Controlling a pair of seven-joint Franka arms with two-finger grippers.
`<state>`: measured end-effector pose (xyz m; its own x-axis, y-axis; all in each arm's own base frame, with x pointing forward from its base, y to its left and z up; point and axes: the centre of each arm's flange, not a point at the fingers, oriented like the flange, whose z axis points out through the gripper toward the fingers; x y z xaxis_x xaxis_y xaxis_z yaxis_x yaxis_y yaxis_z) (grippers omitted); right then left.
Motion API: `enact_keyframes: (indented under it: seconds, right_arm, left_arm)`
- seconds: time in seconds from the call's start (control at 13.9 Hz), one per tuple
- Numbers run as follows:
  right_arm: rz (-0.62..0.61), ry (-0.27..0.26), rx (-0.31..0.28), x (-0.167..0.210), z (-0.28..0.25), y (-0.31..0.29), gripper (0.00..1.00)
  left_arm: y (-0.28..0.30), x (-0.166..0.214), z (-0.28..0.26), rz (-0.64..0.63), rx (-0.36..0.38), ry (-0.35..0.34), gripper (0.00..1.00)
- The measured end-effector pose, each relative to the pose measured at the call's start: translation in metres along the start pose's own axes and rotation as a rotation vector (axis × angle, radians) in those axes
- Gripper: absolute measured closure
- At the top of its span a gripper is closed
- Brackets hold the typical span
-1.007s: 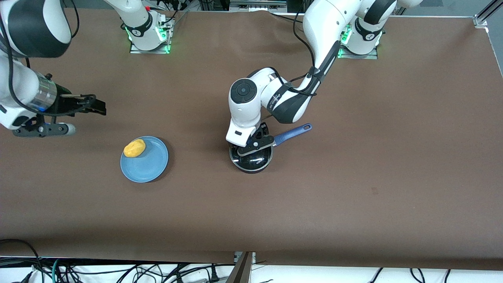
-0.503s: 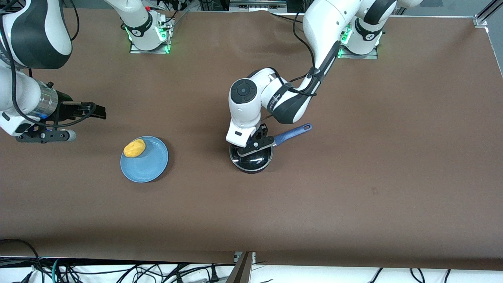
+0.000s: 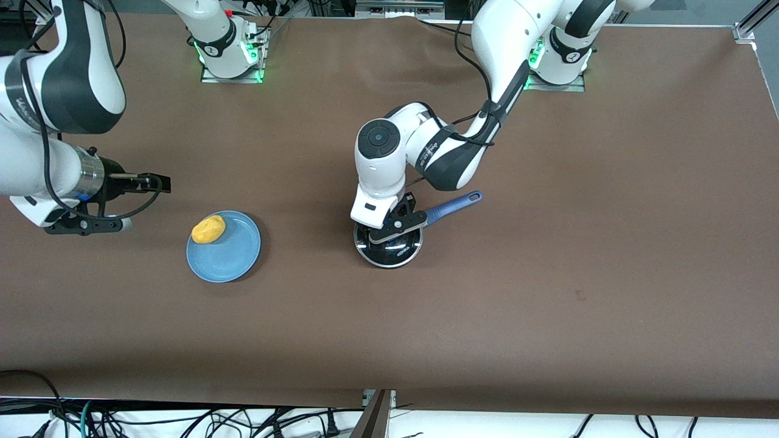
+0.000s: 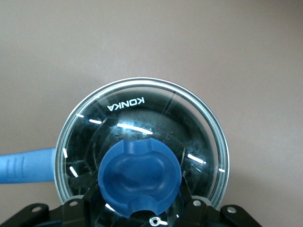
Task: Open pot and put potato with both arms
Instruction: 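Lift the lid with the left gripper while the right gripper grasps the potato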
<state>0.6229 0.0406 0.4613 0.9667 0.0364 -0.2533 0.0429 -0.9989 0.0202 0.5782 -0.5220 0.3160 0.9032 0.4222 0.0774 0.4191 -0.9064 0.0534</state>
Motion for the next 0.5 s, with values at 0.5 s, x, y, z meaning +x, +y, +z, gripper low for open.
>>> enact_keyframes:
  seconds: [0.5]
  right_arm:
    - [0.157, 0.017, 0.048, 0.055, 0.126, 0.027, 0.0]
  left_arm:
    - [-0.058, 0.095, -0.08, 0.136, -0.011, 0.03, 0.37]
